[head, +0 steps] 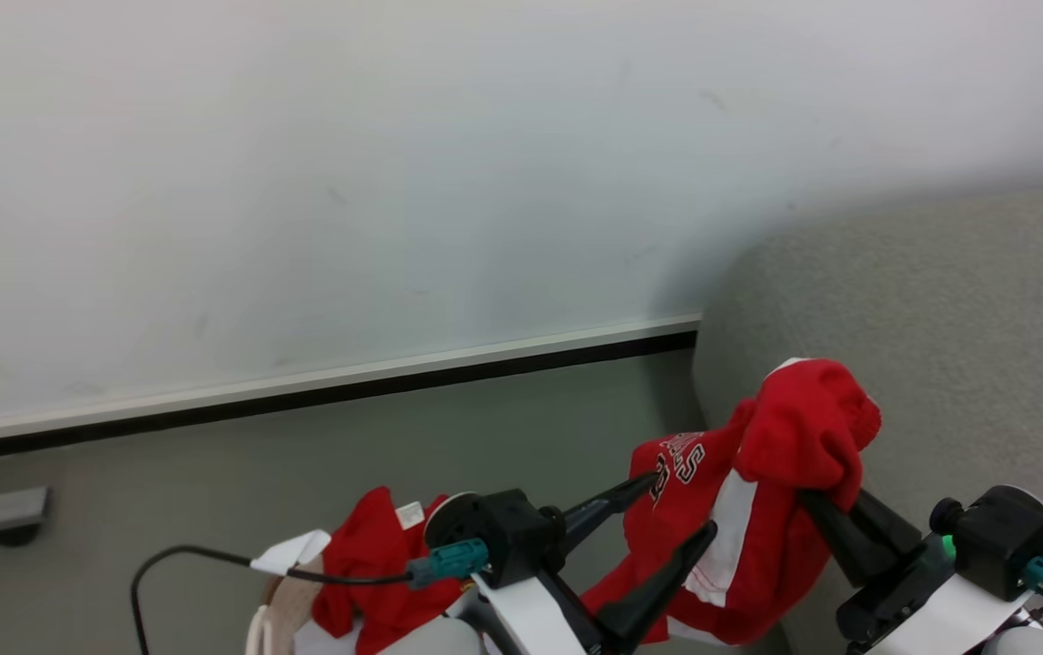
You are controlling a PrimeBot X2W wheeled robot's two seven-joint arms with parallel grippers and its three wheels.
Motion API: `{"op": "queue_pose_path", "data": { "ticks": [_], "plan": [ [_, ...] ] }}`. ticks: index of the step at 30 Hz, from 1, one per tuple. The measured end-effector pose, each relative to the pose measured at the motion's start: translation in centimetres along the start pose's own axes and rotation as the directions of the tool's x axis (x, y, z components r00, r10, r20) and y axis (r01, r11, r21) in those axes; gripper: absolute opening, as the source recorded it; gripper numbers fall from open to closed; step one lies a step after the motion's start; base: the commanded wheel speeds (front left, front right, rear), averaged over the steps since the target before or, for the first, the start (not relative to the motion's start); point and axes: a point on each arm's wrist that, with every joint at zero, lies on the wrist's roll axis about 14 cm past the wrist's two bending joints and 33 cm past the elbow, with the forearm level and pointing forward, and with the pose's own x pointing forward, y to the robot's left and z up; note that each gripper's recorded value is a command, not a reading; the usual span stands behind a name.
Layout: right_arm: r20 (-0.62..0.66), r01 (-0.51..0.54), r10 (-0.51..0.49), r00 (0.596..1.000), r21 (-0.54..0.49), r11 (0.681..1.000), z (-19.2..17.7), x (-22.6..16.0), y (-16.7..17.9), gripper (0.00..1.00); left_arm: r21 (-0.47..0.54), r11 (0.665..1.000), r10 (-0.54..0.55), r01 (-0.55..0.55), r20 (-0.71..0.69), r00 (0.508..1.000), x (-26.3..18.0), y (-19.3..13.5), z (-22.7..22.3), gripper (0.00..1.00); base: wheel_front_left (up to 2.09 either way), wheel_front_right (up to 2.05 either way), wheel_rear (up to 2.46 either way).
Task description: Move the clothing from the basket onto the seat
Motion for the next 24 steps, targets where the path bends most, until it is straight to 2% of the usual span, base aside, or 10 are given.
{"op": "queue_pose_path", "data": {
  "ticks": [6, 8, 14, 19, 24],
  "plan": [
    [0.021, 0.11, -0.11, 0.994, -0.032, 0.993, 1.1, -2.4, -2.9, 0.0, -0.015, 0.999, -0.038, 0.038, -0.001, 0.999, 1.6, -0.8, -0.8, 1.0, 0.0, 0.0, 0.0],
    [0.021, 0.168, -0.167, 0.986, -0.043, 0.985, 1.3, -4.0, -4.3, 0.0, -0.019, 0.998, -0.063, 0.063, -0.001, 0.998, 2.3, -1.5, -1.3, 1.0, 0.0, 0.0, 0.0],
    [0.025, 0.256, -0.255, 0.967, -0.054, 0.965, 1.7, -6.2, -6.2, 0.0, -0.042, 0.994, -0.104, 0.104, -0.007, 0.995, 3.3, -2.5, -2.3, 1.0, 0.0, 0.0, 0.0],
    [0.02, 0.283, -0.282, 0.959, -0.057, 0.957, 1.7, -6.5, -6.9, 0.0, -0.059, 0.991, -0.117, 0.116, -0.007, 0.993, 3.8, -2.5, -2.9, 1.0, 0.0, 0.0, 0.0],
    [0.033, 0.344, -0.342, 0.939, -0.078, 0.936, 2.2, -5.5, -9.6, 0.0, -0.057, 0.991, -0.125, 0.125, 0.0, 0.992, 4.6, -0.7, -3.2, 1.0, 0.0, 0.0, 0.0]
  ]
}}
